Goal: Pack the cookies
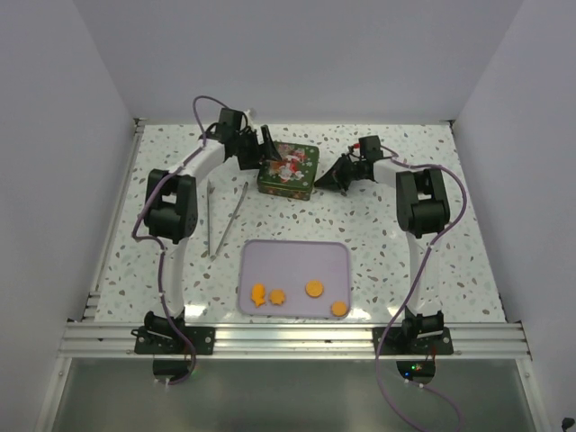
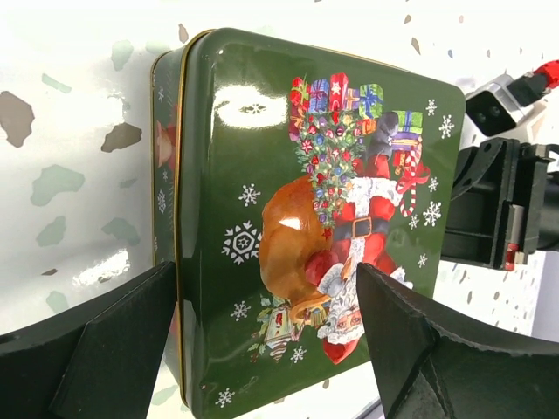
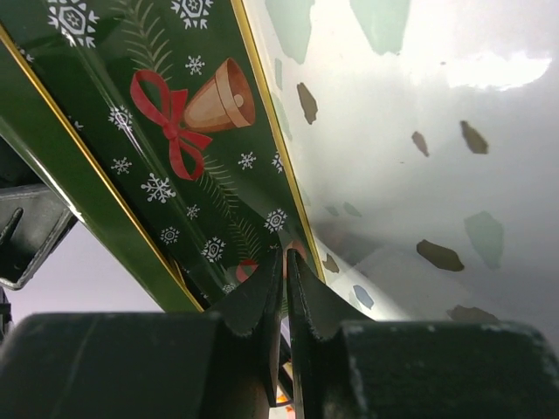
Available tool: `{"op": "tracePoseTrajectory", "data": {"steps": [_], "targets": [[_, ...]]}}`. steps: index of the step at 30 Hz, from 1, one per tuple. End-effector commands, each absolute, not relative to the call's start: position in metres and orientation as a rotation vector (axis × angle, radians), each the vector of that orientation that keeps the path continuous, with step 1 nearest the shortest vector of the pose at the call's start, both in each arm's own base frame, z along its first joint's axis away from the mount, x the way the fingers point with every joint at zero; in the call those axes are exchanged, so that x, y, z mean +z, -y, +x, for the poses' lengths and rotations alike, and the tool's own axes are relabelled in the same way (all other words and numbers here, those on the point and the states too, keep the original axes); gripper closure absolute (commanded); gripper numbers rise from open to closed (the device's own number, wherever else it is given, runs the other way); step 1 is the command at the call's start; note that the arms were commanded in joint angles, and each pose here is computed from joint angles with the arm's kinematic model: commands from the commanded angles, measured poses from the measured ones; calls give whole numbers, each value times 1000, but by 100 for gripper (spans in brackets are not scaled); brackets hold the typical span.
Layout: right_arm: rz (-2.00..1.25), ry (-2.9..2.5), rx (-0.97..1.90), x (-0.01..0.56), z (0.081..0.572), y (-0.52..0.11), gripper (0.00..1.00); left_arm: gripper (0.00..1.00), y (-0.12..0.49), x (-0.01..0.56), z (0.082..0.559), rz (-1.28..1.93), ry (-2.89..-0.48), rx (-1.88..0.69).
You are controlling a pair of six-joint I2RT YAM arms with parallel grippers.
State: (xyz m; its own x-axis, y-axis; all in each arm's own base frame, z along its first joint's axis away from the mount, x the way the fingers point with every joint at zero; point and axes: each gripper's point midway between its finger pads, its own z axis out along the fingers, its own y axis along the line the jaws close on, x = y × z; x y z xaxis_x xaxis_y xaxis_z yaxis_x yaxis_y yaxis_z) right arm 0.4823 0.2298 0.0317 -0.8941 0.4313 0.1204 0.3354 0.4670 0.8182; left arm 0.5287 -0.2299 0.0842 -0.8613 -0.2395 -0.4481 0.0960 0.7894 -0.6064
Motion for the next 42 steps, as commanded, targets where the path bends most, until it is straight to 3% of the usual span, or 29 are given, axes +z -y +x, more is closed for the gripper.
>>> {"op": "tracePoseTrajectory", "data": {"steps": [1, 10, 17, 24, 30, 35, 38, 42], "targets": [[607, -2558, 1459, 49, 491, -244, 90, 13, 234, 87, 527, -58, -2478, -822], [569, -2582, 1405, 57, 488, -239, 91, 13, 232, 83, 524, -48, -2496, -787], [591, -2712, 1123, 37, 477, -197, 95, 13, 233, 87, 524, -41, -2488, -787], [572, -2723, 889, 55, 479, -164, 98, 13, 229, 89, 524, -29, -2499, -740], [494, -2506, 1026, 122, 507, -177, 99, 13, 227, 94, 524, -14, -2497, -710], [410, -2296, 1308, 183, 519, -211, 100, 13, 228, 94, 522, -3, -2502, -697], [350, -2240, 1468, 204, 515, -238, 100, 13, 230, 95, 521, 0, -2502, -694], [343, -2274, 1587, 188, 509, -267, 100, 13, 230, 95, 520, -1, -2505, -690]]}}
